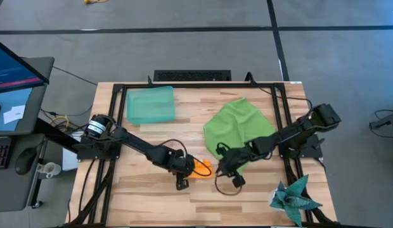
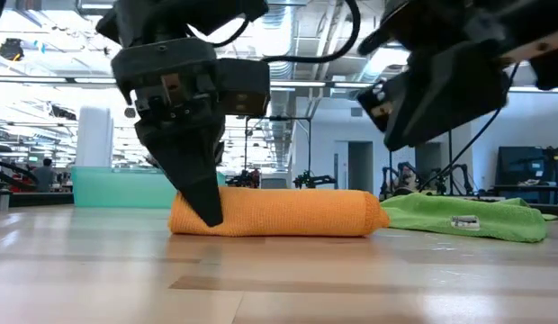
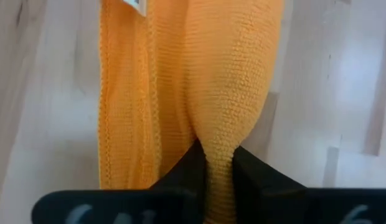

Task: Roll microfiber towels into tight, uniform cylinder then place into a basket
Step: Roll the yellow microfiber cloth

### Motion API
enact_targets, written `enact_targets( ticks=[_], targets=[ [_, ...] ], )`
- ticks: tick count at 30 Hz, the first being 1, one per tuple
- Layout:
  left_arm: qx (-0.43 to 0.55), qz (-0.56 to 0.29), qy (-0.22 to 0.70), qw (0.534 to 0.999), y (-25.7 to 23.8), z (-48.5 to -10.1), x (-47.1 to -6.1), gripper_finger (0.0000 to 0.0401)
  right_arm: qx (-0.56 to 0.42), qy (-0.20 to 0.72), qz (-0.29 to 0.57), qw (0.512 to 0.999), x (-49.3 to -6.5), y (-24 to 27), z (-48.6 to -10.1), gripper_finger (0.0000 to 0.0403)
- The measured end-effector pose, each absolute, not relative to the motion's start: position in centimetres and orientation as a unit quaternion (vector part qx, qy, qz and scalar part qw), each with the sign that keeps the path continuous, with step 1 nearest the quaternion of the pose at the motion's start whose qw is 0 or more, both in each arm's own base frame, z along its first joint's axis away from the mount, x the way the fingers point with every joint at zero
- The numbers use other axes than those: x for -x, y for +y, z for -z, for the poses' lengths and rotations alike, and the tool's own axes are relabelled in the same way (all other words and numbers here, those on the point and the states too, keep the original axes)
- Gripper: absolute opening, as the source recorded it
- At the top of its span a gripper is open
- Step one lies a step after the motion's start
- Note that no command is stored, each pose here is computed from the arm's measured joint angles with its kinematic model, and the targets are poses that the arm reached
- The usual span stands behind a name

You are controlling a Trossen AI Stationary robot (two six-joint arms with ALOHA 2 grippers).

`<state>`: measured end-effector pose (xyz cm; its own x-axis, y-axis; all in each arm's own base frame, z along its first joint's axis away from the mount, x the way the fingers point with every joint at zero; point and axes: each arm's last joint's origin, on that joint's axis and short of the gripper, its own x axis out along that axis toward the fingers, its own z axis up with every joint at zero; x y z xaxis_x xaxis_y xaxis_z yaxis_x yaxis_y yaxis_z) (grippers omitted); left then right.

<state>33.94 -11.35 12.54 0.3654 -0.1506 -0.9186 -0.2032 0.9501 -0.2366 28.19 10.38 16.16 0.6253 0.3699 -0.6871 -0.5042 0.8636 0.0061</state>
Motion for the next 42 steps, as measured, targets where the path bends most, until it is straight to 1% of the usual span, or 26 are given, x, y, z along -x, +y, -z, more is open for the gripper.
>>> enact_targets(
  ticks=[5, 10, 14, 17, 22, 26, 34, 38, 42],
  targets=[
    [0.201, -0.002, 0.563, 0.801, -10.6, -12.6, -34.4, 0.0038, 0.191, 0.332, -0.269, 0.884, -28.0, 11.8, -15.6, 0.0102],
    [0.238, 0.017, 0.559, 0.794, -10.2, -12.7, -34.8, 0.0033, 0.229, 0.32, -0.262, 0.881, -28.8, 12.0, -15.3, 0.0103],
    [0.251, 0.028, 0.556, 0.792, -9.8, -12.8, -35.0, 0.0031, 0.238, 0.321, -0.256, 0.88, -29.6, 12.3, -15.0, 0.0103],
    [0.255, 0.027, 0.555, 0.791, -9.6, -12.8, -35.1, 0.0035, 0.245, 0.339, -0.258, 0.871, -30.0, 12.4, -13.8, 0.0103],
    [0.255, 0.027, 0.553, 0.792, -9.3, -12.8, -35.2, 0.0037, 0.23, 0.365, -0.25, 0.867, -30.8, 12.5, -12.6, 0.0103],
    [0.254, 0.03, 0.554, 0.792, -9.3, -12.8, -35.2, 0.0037, 0.233, 0.375, -0.244, 0.863, -31.3, 12.7, -13.1, 0.0103],
    [0.256, 0.033, 0.555, 0.791, -9.3, -12.8, -35.2, 0.0038, 0.274, 0.458, -0.172, 0.828, -30.1, 13.5, -16.0, 0.0103],
    [0.256, 0.031, 0.554, 0.791, -9.3, -12.8, -35.2, 0.0038, 0.27, 0.454, -0.174, 0.831, -29.9, 14.0, -16.7, 0.0103],
    [0.256, 0.03, 0.553, 0.792, -9.3, -12.8, -35.3, 0.0038, 0.262, 0.442, -0.17, 0.841, -30.7, 13.9, -16.1, 0.0105]
  ],
)
